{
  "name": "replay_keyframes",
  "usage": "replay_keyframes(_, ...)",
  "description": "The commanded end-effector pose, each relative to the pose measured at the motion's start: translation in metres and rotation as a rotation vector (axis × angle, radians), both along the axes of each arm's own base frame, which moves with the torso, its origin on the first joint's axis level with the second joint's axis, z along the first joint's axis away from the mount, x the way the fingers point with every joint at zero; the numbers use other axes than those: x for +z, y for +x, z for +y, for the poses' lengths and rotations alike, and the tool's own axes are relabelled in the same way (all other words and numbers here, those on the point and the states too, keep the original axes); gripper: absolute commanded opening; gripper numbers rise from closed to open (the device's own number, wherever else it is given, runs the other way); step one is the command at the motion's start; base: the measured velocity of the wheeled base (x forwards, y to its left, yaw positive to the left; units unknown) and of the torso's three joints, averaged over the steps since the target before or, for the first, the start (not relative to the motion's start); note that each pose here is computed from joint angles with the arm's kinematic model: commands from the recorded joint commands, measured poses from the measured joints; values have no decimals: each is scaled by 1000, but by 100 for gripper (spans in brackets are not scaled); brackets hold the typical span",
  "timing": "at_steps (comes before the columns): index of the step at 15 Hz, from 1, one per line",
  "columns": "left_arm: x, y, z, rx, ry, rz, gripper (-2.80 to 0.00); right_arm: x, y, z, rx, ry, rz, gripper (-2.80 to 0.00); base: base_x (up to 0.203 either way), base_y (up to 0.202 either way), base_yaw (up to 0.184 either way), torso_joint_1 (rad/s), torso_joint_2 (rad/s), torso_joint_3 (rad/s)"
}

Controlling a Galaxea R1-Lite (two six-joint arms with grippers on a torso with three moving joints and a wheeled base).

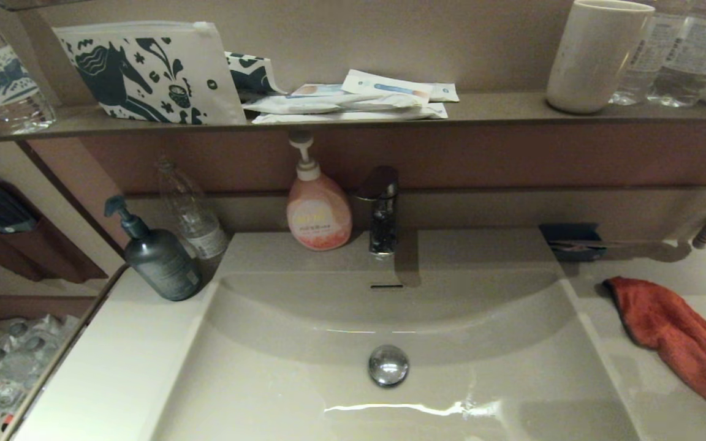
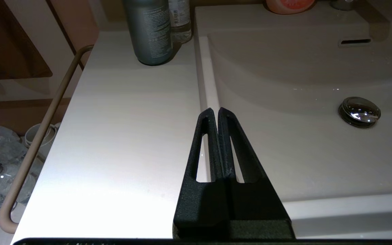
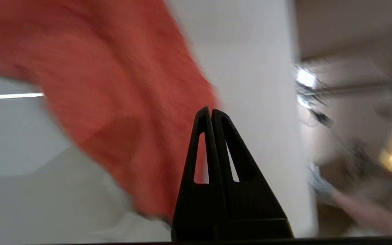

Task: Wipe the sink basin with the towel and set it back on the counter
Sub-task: Pick up the cloth

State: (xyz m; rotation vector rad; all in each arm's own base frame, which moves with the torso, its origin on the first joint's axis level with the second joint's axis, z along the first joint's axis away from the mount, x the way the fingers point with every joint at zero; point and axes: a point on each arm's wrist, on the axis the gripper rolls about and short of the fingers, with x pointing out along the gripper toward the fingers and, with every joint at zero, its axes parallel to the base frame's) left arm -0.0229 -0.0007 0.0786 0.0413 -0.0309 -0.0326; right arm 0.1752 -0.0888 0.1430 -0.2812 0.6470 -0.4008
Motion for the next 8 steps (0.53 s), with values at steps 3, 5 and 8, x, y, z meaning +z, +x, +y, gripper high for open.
replay_keyframes(3, 0, 0, 0, -1, 1, 1, -280, -8, 21, -8, 96, 81, 27, 0, 0, 0, 0, 0, 0, 0)
replay_keyframes(5, 0, 0, 0, -1, 1, 1, -280, -9, 29, -12, 105, 113, 69, 0, 0, 0, 0, 0, 0, 0)
replay_keyframes(8, 0, 0, 0, -1, 1, 1, -280, -1, 33, -13, 183, 209, 124, 0, 0, 0, 0, 0, 0, 0)
